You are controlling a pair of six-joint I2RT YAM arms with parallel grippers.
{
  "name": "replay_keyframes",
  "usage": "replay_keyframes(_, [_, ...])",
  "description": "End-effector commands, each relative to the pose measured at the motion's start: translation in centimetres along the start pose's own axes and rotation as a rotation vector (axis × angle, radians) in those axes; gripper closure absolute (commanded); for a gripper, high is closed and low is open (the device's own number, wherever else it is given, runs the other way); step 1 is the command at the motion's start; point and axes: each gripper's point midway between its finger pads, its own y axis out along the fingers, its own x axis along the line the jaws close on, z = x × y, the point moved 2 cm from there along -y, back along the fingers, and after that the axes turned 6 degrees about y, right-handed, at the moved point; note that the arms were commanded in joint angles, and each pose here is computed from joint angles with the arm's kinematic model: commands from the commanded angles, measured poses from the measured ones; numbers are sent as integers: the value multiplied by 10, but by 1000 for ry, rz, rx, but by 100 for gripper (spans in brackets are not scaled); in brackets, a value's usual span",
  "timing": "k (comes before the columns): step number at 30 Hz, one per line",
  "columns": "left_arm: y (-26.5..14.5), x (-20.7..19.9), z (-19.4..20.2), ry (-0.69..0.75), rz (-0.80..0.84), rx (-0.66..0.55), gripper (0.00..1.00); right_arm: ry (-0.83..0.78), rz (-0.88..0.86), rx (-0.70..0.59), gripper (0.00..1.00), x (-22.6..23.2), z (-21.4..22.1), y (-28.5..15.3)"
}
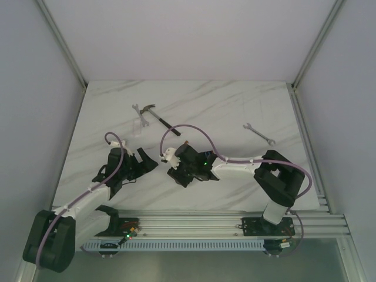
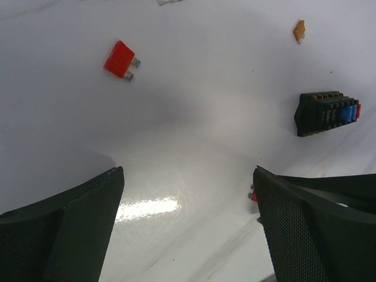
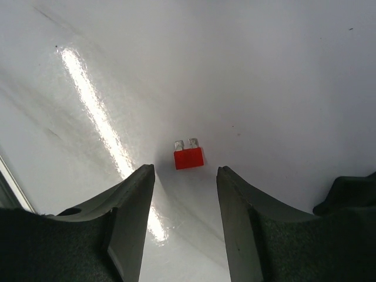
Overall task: Snap on the fuse box
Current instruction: Pick up the fuse from the center of the board.
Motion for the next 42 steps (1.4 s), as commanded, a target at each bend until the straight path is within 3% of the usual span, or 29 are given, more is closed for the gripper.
replay_keyframes(1, [-2,-2,7,-20,35,33,0,-60,-25,-8,48,3,1,10])
replay_keyframes(20, [-2,-6,9,-34,58,54,0,-150,14,128,61,0,32,17])
replay_keyframes(29, [-3,-8,9,-37,70,58,0,-163,11,180,77,1,40,15])
replay_keyframes(35, [-5,-18,11,-38,132,81,1,-146,29,118,85,0,28,11])
replay_keyframes(42, [-6,-38,14,-71,252,102,8,-127,1,-33,86,4,-7,-1])
